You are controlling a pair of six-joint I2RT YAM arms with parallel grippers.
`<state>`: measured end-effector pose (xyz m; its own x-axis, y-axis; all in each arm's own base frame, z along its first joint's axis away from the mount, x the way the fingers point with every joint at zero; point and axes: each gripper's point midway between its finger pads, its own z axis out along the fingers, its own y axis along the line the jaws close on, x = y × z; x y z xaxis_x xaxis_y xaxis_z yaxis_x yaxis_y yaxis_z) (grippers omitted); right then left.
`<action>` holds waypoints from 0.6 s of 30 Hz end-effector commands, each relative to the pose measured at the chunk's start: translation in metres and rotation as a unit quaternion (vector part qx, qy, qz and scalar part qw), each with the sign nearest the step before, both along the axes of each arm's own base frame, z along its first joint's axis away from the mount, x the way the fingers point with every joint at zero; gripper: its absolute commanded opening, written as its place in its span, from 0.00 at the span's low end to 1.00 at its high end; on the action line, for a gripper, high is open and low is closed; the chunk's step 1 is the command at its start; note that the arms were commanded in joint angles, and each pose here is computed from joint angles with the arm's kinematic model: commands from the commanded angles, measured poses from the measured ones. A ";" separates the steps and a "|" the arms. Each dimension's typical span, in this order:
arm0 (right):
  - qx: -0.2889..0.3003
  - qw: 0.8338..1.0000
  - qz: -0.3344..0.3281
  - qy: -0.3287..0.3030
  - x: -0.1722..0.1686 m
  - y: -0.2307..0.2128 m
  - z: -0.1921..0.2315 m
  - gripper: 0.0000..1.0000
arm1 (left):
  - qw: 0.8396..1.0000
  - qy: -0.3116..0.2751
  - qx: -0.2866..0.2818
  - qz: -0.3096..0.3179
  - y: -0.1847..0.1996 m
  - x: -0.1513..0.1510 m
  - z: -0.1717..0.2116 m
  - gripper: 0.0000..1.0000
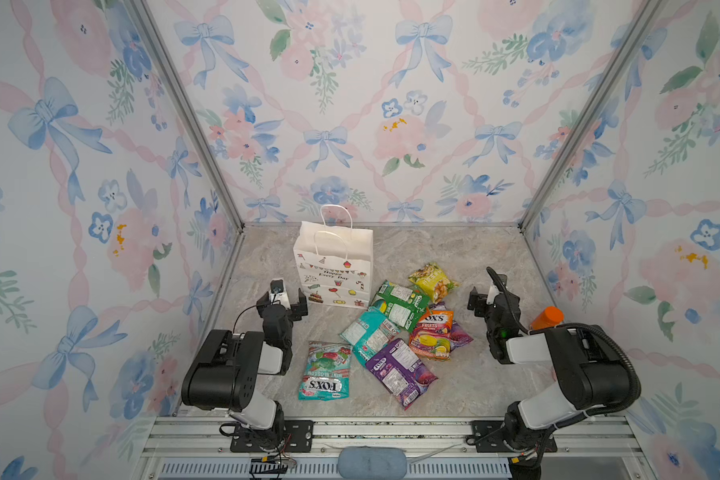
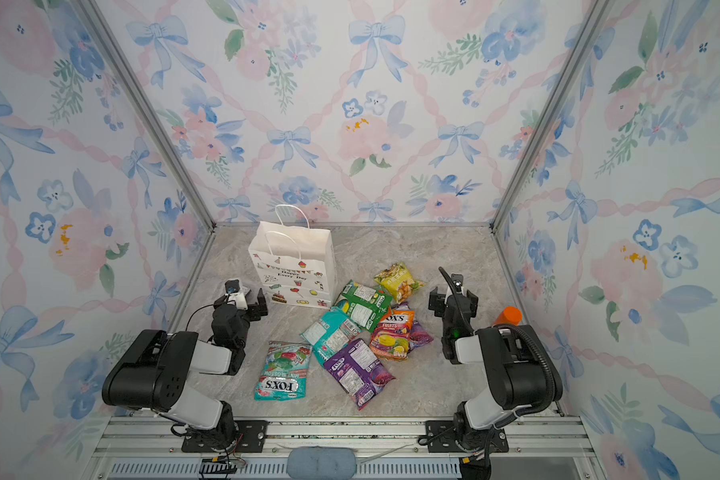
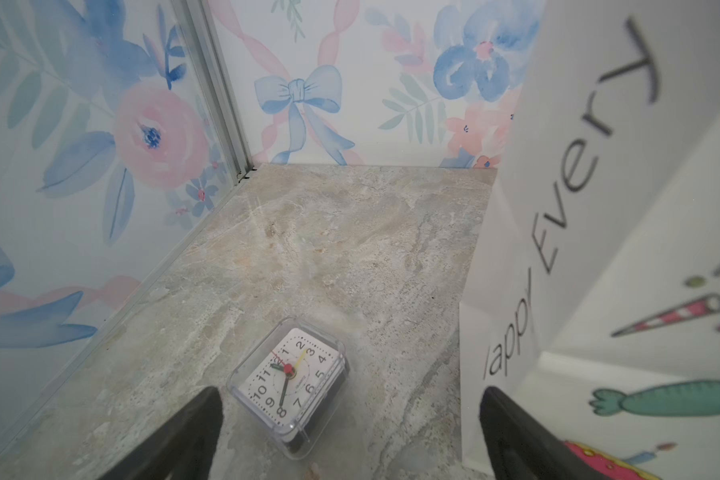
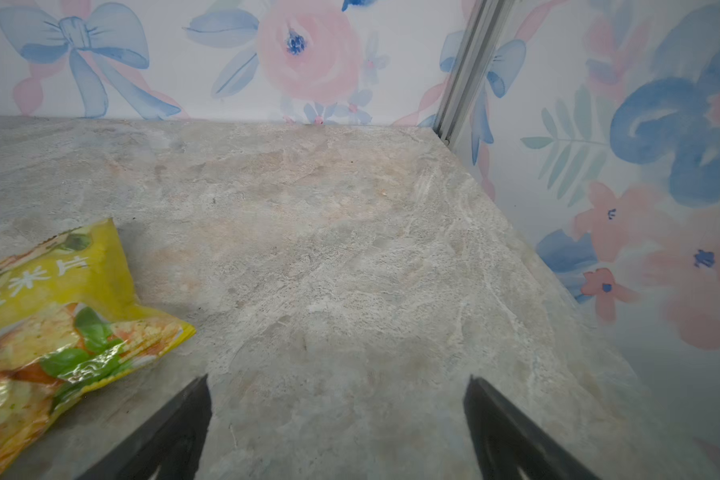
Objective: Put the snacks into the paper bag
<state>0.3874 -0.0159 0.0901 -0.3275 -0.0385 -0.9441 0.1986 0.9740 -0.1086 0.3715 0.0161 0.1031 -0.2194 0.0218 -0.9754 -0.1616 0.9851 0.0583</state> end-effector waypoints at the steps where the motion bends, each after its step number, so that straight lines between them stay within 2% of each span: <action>1: 0.012 1.000 -0.001 -0.015 0.006 -0.001 0.010 0.97 | 1.000 -0.001 0.002 -0.005 0.000 0.003 0.002 0.98; 18: 0.012 1.000 -0.002 -0.013 0.007 -0.001 0.010 0.97 | 1.000 -0.001 0.002 -0.005 -0.001 0.004 0.002 0.98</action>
<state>0.3864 -0.0154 0.0869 -0.3404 -0.0365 -0.9396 0.1950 0.9748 -0.1085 0.3715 0.0161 0.1031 -0.2194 0.0218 -0.9754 -0.1616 0.9851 0.0583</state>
